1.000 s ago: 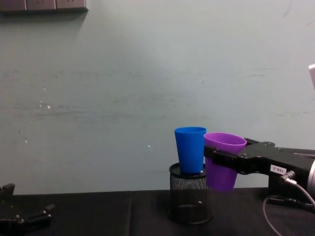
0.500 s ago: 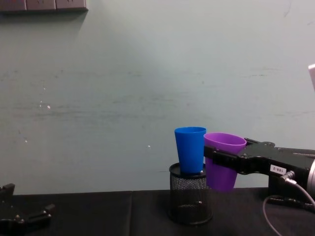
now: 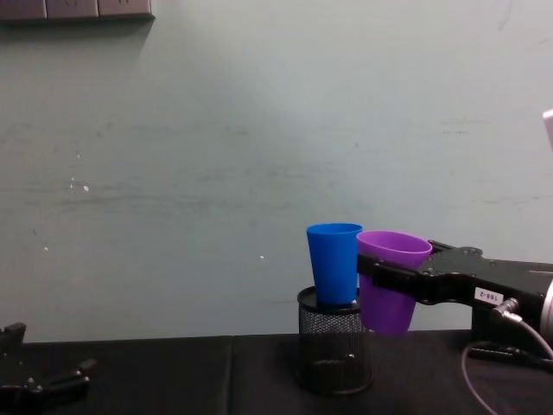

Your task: Pick up one cup with a gripper and tap it against the other cup.

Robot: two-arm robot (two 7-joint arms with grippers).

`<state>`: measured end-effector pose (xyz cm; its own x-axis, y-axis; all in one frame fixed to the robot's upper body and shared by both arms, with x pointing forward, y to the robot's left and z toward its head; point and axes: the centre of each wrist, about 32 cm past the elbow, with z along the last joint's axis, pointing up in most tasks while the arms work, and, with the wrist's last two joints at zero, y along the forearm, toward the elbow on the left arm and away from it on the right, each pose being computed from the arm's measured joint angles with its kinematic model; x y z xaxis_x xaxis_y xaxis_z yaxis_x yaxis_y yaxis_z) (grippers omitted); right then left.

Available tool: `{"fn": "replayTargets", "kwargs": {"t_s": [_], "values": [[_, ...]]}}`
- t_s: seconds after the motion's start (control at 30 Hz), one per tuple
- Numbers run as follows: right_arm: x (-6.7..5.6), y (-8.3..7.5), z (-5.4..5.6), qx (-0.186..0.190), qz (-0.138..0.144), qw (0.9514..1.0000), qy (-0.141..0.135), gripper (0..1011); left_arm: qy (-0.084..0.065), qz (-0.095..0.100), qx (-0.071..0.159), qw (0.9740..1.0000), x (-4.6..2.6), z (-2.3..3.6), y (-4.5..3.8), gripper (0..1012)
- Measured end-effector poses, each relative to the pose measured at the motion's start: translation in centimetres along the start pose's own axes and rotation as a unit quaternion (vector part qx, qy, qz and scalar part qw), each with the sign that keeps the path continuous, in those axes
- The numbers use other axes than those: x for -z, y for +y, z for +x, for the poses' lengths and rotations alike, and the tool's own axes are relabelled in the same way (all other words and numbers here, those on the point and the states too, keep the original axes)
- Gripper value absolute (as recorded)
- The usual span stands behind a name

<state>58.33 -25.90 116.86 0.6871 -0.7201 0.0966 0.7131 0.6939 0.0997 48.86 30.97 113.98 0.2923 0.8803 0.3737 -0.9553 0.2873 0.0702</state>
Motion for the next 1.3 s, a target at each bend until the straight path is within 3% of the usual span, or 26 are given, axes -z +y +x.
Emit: {"fn": "replayTargets", "kwargs": {"t_s": [0.23, 0.57, 1.3], "values": [[-0.3, -0.8, -0.5, -0.01, 0.005, 0.9999, 0.004, 734, 0.0, 0.0, 0.0, 1.0, 0.0, 0.0, 0.0, 1011], [-0.1, -2.6, -1.8, -0.022, -0.011, 0.9997, 0.004, 734, 0.0, 0.0, 0.0, 1.0, 0.0, 0.0, 0.0, 1011], [1.6, -5.4, -3.3, -0.017, -0.043, 0.9988, 0.012, 734, 0.0, 0.0, 0.0, 1.0, 0.0, 0.0, 0.0, 1011]]}}
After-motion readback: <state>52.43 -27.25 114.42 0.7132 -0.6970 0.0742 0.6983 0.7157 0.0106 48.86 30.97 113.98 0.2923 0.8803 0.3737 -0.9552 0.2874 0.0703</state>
